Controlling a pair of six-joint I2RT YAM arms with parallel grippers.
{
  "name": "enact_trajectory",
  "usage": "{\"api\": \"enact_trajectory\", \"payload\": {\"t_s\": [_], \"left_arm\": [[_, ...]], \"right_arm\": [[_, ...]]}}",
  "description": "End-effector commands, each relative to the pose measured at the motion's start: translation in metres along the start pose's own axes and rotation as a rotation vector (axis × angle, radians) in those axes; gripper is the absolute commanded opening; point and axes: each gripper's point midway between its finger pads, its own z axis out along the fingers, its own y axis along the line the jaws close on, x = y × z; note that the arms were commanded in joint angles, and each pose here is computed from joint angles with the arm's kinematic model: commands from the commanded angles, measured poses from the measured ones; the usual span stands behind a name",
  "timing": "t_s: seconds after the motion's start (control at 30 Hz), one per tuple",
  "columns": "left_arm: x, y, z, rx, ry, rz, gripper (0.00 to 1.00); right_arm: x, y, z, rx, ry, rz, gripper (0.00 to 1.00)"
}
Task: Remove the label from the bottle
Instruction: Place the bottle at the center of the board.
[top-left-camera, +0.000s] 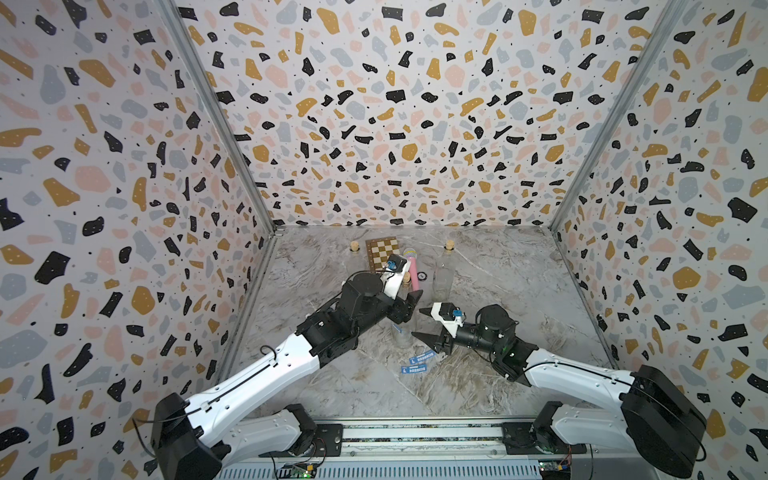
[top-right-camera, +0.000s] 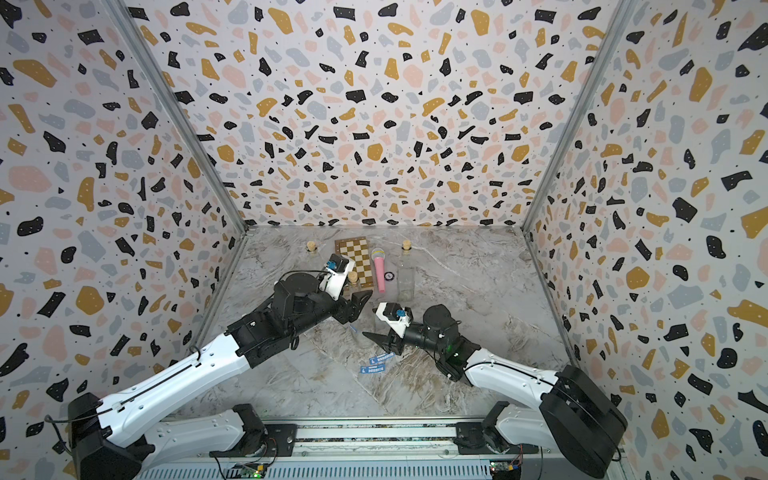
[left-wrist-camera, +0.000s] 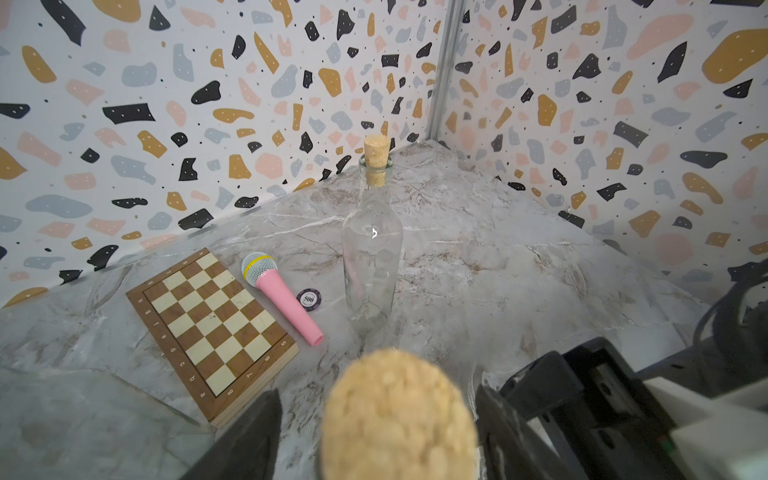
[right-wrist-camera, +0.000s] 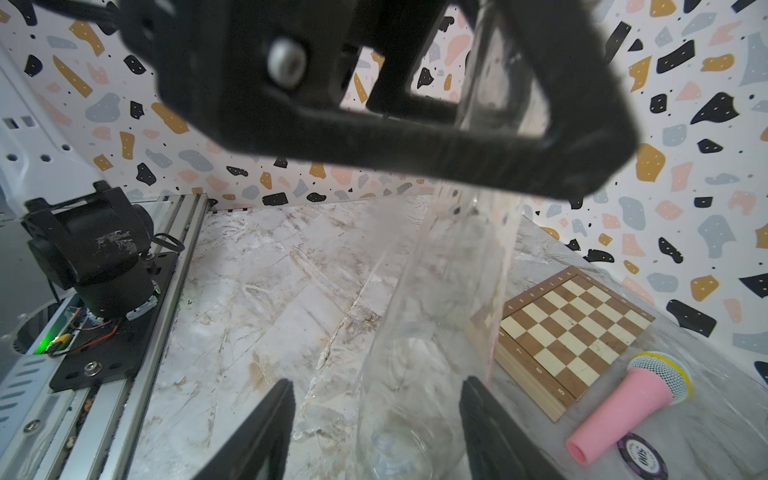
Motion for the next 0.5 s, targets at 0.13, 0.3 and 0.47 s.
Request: {"api": "enact_trajectory", "payload": {"t_s": [0.13,0.3,0.47], "left_arm": [[-0.001,-0.015,-0.005,0.099,-0.075,0.052,0.74],[0.007,-0.012,-0.003,0.094,-0.094,0.086,0.67],[0.003,0.002,-0.001,0.029,-0.157,0.079,0.6]], "right_arm": [[0.002,0.002,-0.005,0.0,0.007,0.022,0.65],[0.003,0.005,-0.003,-0.009,0.009,0.028,0.65],[0.005,0.008,-0.002,-0.02,0.013,0.029,0.65]]}}
